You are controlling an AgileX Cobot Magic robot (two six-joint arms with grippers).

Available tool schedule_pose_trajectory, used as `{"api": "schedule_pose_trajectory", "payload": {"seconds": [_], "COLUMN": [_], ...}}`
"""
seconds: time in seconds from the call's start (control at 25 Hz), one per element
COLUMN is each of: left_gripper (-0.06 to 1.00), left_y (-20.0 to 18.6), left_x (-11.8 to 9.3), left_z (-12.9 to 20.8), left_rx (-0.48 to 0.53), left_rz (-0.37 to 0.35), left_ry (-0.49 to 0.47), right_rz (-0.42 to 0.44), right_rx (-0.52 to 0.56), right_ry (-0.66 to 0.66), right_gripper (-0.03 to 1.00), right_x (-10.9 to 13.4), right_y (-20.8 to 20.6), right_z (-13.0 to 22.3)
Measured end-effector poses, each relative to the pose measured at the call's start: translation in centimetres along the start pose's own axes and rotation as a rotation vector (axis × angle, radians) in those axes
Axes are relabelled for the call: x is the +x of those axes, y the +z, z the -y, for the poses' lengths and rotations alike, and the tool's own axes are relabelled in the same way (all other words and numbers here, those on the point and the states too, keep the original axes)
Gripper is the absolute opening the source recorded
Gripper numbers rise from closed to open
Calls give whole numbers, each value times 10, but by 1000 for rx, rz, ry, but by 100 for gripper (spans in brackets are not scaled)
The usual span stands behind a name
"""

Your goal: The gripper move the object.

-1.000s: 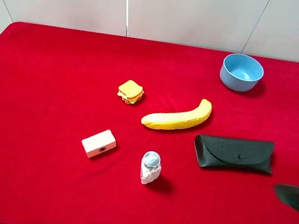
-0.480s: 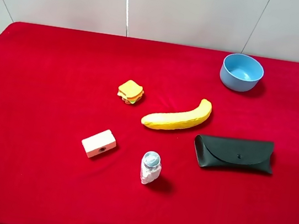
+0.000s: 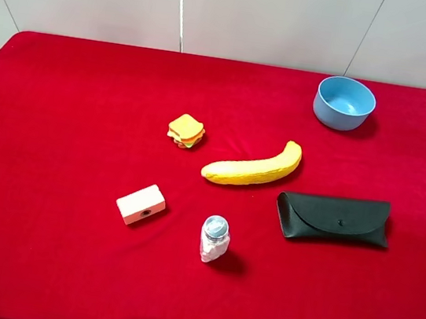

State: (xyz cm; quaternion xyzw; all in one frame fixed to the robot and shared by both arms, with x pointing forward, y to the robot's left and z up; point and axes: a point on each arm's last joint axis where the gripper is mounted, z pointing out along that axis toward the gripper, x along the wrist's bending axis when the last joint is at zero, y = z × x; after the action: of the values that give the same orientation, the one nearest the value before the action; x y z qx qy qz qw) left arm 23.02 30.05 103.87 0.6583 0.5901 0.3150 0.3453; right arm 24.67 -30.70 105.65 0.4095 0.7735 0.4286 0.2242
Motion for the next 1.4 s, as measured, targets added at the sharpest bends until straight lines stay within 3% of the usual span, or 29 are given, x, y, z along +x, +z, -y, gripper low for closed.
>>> {"api": "schedule_pose_trajectory", "payload": {"seconds": [0.2,0.6,0.76,1.2,1.4], "left_gripper": [97,97,97,97,97], "left_y": [0,0,0,0,0], "left_x": [0,0,0,0,0], "left_z": [0,0,0,0,0], "left_rx": [0,0,0,0,0], "left_rz": [0,0,0,0,0], "left_ry": [0,0,0,0,0], "right_rz": [2,33,138,535,640], "right_rx": [-72,-82,-87,-99,-105], "right_ry": [34,104,173,378,428], "right_gripper": [69,69,69,69,69], "right_x": [-3,-4,-3,6,9], "right_y": [-10,-10,-11,-14,-14], "right_z": [7,7,8,10,9]}}
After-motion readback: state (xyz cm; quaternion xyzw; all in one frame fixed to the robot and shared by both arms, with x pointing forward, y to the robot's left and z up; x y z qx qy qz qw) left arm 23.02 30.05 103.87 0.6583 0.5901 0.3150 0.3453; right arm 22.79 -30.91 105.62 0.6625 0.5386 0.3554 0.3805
